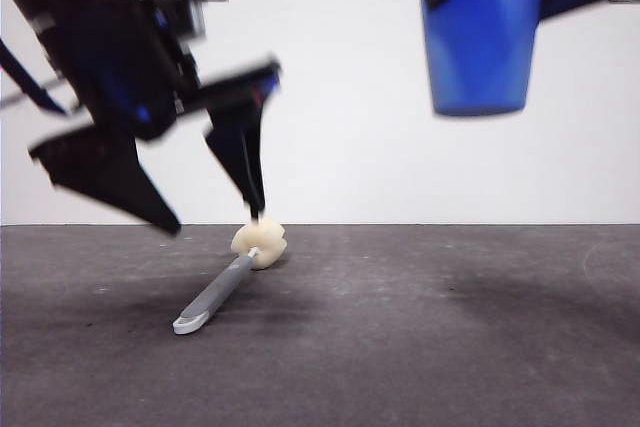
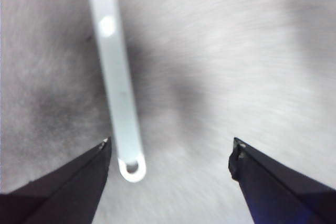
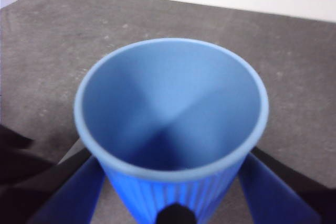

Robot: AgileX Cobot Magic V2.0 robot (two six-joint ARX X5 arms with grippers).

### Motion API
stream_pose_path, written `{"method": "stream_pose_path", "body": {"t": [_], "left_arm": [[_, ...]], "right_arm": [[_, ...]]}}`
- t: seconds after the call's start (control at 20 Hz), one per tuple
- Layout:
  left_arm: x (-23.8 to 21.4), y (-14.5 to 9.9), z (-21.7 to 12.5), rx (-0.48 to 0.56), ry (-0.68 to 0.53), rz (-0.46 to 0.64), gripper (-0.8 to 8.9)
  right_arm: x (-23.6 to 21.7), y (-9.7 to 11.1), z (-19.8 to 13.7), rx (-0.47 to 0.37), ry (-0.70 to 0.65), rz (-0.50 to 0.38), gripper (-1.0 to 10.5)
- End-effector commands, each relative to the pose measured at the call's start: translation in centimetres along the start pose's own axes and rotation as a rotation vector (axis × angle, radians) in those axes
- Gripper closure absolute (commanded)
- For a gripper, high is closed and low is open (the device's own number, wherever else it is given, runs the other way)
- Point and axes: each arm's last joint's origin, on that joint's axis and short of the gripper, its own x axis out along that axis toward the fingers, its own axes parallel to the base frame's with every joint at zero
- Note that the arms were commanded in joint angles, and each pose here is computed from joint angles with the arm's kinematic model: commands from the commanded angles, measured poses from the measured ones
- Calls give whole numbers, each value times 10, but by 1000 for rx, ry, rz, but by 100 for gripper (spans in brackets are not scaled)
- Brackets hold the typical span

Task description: Pick up the cup brush,pick up the cup,insert the brush into the cup,clean the cup,put the cup brush back,put the cup back to the fixed position on the table

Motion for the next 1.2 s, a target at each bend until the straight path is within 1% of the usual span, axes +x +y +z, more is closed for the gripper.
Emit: {"method": "stream_pose_path", "body": {"t": [0.05,0.2,0.3,0.45,0.5,0.65,0.75,0.85,1.0,1.2], "left_arm": [[-31,0,-2,89,-26,-69,436],[-78,4,-8,143,-73,-147,436],[-101,8,-14,160,-111,-163,436],[-122,13,-22,163,-135,-173,436],[-126,15,-25,163,-135,-173,436],[-131,17,-29,163,-123,-168,436],[-131,17,-29,163,-117,-165,436],[-131,17,-29,163,-117,-165,437],[-131,17,-29,162,-117,-164,437],[-131,17,-29,159,-120,-161,437]], "right_arm": [[22,-8,-13,24,15,-2,964],[57,-21,-24,37,49,8,964],[77,-26,-29,44,41,42,964],[104,-36,-41,61,56,14,964],[112,-38,-47,47,68,6,964],[127,-39,-56,-25,62,36,964],[134,-41,-60,-44,48,29,964],[141,-46,-64,-56,33,15,964],[149,-52,-71,-52,34,-5,964],[155,-58,-79,-50,54,23,964]]}}
